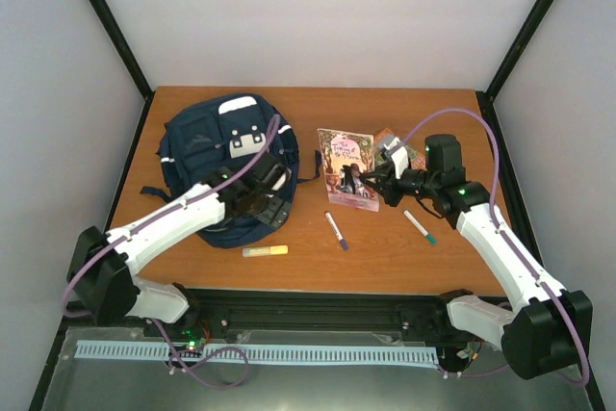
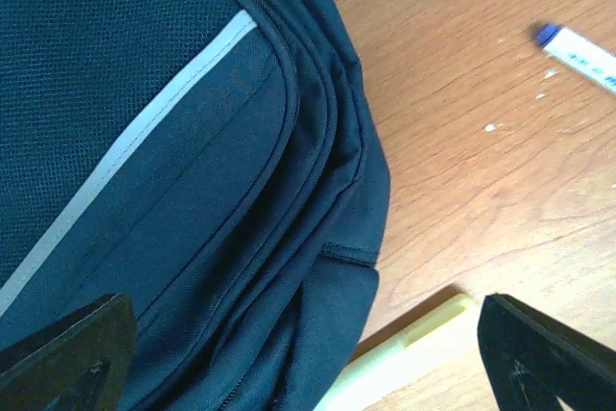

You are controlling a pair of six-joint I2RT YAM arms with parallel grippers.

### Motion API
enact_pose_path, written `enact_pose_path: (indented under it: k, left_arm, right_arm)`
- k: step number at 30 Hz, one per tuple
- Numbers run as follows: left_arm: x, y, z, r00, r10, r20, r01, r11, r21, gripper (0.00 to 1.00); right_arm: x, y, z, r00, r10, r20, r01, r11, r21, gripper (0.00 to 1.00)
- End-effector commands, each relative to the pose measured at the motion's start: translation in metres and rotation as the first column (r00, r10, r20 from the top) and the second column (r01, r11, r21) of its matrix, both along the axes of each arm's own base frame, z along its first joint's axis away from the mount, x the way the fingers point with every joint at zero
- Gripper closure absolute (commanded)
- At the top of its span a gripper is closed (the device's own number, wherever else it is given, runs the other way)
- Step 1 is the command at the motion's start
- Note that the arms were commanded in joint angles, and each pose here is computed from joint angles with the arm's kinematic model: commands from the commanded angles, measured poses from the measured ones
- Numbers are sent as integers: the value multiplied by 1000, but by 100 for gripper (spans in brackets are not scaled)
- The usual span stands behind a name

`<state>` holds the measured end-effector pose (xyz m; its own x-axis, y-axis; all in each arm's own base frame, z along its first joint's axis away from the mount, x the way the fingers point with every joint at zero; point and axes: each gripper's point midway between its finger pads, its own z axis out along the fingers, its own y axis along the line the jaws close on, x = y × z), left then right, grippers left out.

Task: Pack the student bag
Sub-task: Place the book in the student bag.

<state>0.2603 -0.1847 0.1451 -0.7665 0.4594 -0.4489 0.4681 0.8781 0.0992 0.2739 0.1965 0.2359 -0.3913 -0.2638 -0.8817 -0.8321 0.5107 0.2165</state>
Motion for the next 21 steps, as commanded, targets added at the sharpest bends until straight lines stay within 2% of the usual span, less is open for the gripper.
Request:
enact_pose_path:
  k: [1, 7, 11, 15, 21]
  left_arm:
    - [8, 9, -7, 999, -2, 54, -7, 986, 164, 0]
    - [18, 6, -25, 999, -32, 43, 20, 969, 245, 2]
    - [11, -2, -37, 995, -94, -18, 96, 967, 236, 17]
    - [10, 1, -56, 993, -93, -73, 110, 952, 286, 38]
    - [18, 8, -67, 996, -70, -60, 87, 930, 358, 41]
  right_arm:
    - [1, 0, 5, 999, 11, 39, -11, 1000, 3, 97]
    - [-1, 0, 8, 999, 16, 52, -16, 1000, 7, 97]
    - [-2, -1, 8, 998, 18, 54, -19, 1000, 9, 96]
    - [-2, 0, 8, 998, 25, 51, -26, 1000, 9, 96]
    - [-2, 0, 7, 998, 28, 49, -29, 1000, 9, 96]
